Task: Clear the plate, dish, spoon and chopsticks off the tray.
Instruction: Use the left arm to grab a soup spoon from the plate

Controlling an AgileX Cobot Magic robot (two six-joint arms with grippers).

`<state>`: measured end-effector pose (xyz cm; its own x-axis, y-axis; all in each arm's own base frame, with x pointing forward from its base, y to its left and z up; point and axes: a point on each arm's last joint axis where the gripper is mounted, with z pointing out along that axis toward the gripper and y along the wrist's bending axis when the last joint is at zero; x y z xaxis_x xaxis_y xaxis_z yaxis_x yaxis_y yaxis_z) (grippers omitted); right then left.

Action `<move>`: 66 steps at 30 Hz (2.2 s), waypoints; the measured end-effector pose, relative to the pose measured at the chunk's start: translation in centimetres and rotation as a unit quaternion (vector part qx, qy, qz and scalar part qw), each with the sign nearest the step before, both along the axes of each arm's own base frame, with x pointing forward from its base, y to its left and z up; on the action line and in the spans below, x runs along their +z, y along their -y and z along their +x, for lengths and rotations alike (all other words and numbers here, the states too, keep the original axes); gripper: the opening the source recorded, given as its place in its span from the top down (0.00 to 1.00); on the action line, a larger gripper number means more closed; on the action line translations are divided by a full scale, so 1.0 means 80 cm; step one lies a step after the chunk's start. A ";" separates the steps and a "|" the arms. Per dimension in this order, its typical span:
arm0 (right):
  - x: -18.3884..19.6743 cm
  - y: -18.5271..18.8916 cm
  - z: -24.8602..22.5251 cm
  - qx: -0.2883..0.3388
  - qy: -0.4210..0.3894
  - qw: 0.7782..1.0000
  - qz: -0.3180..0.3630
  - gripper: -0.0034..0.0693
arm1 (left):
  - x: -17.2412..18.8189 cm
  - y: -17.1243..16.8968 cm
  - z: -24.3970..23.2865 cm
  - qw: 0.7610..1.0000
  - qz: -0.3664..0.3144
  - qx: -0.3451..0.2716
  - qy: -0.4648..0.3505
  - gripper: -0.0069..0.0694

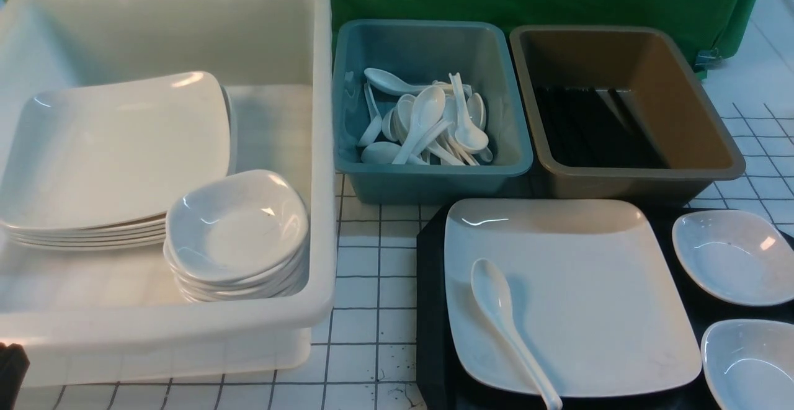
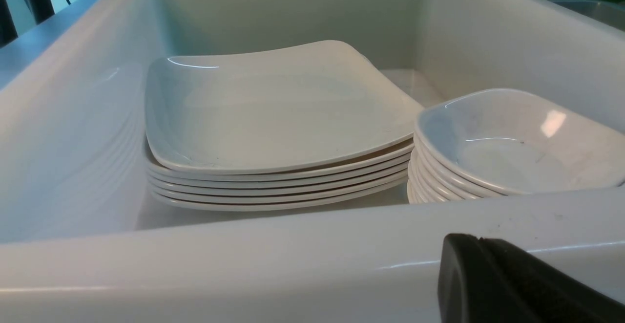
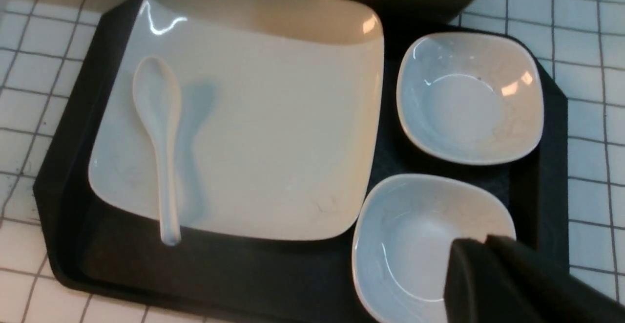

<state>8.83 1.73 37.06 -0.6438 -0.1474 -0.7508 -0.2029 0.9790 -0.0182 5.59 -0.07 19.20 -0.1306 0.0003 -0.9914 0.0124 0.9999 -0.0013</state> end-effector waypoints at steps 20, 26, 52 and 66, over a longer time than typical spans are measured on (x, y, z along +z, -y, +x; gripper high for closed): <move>-0.049 0.020 -0.092 -0.005 0.173 0.984 0.048 0.86 | 0.000 -0.001 0.000 1.000 0.026 0.002 0.000 0.88; -0.047 0.019 -0.089 -0.005 0.191 0.980 0.052 0.84 | 0.000 -0.001 0.000 1.000 0.026 0.002 0.000 0.88; -0.031 0.018 -0.085 -0.009 0.256 0.963 0.081 0.78 | 0.021 0.004 0.001 0.823 -0.565 0.010 0.057 0.88; -0.020 0.017 -0.084 -0.011 0.303 0.948 0.099 0.78 | 0.185 0.034 0.011 0.935 -0.327 -0.078 -0.113 0.88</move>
<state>2.13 0.35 35.49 -0.0867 0.0439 -0.9953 -0.1941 0.9791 0.0601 6.50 -2.76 33.97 -0.3858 -0.5601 -0.7331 0.0840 0.7700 -0.6324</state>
